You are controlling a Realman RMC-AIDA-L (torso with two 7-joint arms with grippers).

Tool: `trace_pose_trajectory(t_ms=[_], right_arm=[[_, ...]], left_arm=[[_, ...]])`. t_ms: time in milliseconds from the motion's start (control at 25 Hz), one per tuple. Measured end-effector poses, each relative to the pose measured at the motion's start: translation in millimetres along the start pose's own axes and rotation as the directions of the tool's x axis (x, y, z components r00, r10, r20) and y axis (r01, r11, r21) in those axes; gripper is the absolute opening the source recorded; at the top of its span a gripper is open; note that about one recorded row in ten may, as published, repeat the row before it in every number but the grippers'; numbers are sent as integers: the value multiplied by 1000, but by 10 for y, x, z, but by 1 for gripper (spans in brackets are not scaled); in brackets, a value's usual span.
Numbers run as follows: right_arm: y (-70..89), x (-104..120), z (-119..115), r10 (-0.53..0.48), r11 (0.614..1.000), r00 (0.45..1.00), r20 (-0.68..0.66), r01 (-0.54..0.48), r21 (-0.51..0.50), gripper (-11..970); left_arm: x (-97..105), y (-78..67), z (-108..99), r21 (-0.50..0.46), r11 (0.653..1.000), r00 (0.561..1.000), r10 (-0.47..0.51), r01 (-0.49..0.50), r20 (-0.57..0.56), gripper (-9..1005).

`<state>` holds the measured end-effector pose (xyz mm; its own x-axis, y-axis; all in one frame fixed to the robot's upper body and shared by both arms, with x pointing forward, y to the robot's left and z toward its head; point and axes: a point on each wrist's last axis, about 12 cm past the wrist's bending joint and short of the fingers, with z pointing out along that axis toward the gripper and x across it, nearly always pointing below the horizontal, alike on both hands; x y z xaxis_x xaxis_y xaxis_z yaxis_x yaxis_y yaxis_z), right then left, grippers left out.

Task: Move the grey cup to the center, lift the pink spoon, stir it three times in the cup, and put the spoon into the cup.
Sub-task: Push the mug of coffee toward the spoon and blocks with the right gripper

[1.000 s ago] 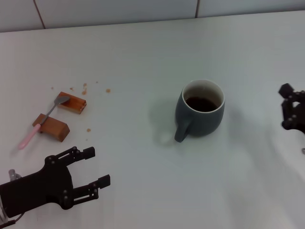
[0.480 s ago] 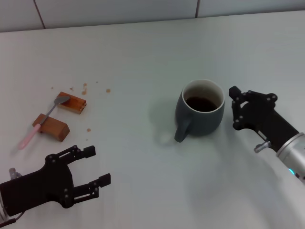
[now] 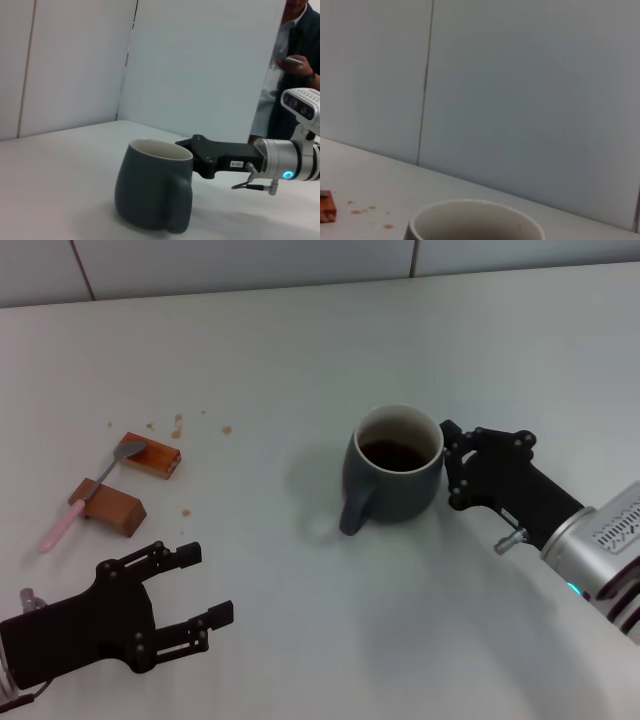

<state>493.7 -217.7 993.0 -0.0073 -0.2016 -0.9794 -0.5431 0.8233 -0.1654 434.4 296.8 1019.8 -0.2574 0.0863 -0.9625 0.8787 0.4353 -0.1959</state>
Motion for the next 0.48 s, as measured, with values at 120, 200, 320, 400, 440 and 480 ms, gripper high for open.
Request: trace_pose_trajectory(t_ms=[120,200,320,400,440,480], right_arm=[[44,-33,75,5,1000,1000,-1,-5,-24,20],[78,-59,129,3,999,1000,0,-3,-47,24],[140,-100,199,2,997,1000,4,-2,-83,31],[174,-128,240,6,995,1000,10,-5,-99,35],[197,-142,260,9,994,1000,11,-8,-108,37],[217,-154,281,9,993,1000,11,-8,-119,39]], left_arm=[[-8,7,8,2,1000,1000,2,-2,0,813],[-12,10,17,6,1000,1000,3,-3,0,813],[-14,14,21,9,1000,1000,4,-4,-3,814],[-17,16,18,9,1000,1000,6,-6,-4,814],[-17,17,18,9,1000,1000,6,-6,-4,814],[-18,18,17,9,1000,1000,7,-7,-4,814]])
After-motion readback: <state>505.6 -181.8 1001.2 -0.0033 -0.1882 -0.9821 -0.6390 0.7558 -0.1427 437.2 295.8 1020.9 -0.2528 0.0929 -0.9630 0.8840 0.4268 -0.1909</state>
